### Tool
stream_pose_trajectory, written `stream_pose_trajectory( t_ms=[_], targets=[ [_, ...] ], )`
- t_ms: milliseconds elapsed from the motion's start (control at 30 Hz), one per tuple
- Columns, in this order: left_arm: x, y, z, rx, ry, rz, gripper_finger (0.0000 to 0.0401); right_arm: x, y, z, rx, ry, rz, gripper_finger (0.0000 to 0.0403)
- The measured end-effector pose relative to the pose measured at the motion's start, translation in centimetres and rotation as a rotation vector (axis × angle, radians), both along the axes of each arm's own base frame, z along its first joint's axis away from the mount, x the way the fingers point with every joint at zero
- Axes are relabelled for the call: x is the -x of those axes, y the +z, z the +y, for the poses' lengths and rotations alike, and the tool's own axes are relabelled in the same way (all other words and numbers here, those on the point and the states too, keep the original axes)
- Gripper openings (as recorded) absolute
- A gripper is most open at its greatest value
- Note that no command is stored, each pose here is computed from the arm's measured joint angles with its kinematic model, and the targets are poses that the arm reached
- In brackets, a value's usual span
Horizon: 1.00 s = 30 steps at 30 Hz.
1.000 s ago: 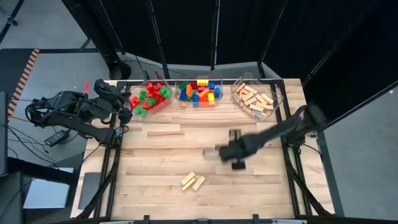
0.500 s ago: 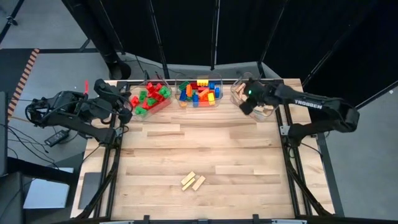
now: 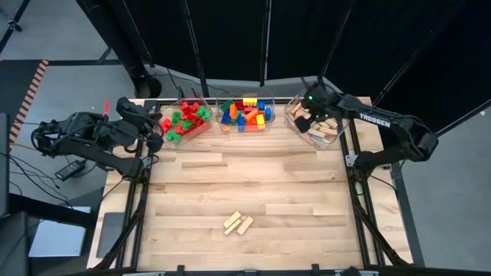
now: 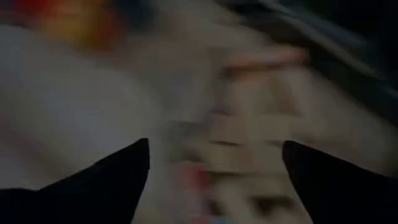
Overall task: Sort blocks by size
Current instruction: Put the brown wooden block into the right transparent bin
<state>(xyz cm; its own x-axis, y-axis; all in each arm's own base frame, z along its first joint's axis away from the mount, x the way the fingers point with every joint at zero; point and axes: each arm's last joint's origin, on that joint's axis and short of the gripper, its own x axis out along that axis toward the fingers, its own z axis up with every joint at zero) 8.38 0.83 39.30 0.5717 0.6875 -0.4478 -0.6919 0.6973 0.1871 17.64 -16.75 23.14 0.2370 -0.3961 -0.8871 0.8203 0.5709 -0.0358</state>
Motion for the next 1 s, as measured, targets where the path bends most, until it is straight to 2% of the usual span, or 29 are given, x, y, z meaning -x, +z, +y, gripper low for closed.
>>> stream_pose_trajectory(
  t_ms=[100,200,267,433,633,800,1000],
  targets=[
    [0.0,0.0,0.0,0.002,0.002,-0.002,0.0004,-1.7,1.1,0.8,-0.087,0.133,-0.193,0.0384],
    [0.0,0.0,0.0,0.003,0.002,-0.004,0.0004,-4.6,2.4,3.0,-0.158,0.350,-0.412,0.0370],
    [0.0,0.0,0.0,0.004,0.003,-0.005,0.0004,-6.9,2.8,5.5,-0.159,0.513,-0.482,0.0354],
    [0.0,0.0,0.0,0.009,0.007,-0.011,0.0004,-12.2,1.0,13.5,-0.052,0.918,-0.467,0.0318],
    [0.0,0.0,0.0,0.015,0.011,-0.016,0.0004,-15.9,-2.4,20.6,0.095,1.232,-0.483,0.0294],
    [0.0,0.0,0.0,0.015,0.012,-0.015,0.0004,-17.7,-4.3,24.3,0.099,1.397,-0.445,0.0284],
    [0.1,-0.1,0.0,0.012,0.011,0.002,0.0004,-19.8,-5.6,28.0,0.115,1.566,-0.434,0.0292]
  ],
)
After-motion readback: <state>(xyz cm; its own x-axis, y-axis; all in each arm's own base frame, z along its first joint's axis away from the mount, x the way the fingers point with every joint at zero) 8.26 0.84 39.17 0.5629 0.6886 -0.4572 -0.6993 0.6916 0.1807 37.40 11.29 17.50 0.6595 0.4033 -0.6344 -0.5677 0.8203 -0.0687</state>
